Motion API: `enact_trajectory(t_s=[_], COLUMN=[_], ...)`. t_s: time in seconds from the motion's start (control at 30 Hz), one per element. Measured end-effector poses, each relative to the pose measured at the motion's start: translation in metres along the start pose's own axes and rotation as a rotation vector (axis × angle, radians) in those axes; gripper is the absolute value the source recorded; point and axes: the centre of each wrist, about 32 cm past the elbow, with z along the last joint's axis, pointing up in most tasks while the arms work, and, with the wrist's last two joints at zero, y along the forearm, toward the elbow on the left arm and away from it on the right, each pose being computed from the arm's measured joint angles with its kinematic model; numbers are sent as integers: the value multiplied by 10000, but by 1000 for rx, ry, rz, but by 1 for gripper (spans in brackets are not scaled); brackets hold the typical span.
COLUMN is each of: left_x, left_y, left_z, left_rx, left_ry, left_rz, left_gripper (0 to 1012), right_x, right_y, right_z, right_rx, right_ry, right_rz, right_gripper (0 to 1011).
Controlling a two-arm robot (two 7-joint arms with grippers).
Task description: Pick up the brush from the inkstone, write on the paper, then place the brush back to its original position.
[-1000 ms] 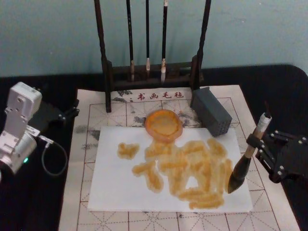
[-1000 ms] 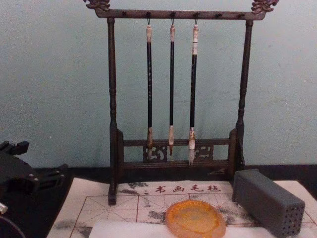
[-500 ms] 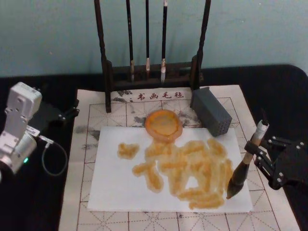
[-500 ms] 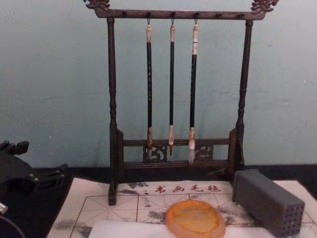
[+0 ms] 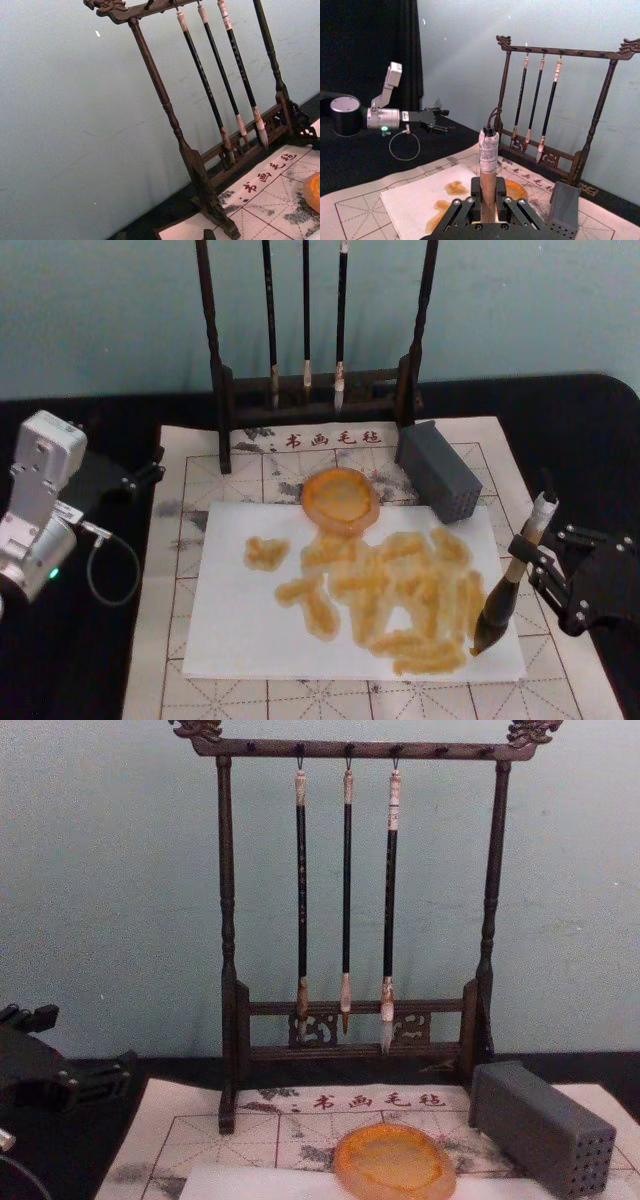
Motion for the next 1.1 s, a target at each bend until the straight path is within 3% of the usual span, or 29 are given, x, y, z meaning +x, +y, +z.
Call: enact_trajectory(t_s=[1.1], left_x=[0], left_y=[0], left_z=[0], left_rx=[0], left_ry=[0], left_rz=[0], left_gripper=[1001], right_x=[60], right_y=[-110], right_z=[112], right_rx=[-41], right_ry=[-76], right_rz=[-30], right_gripper=[199])
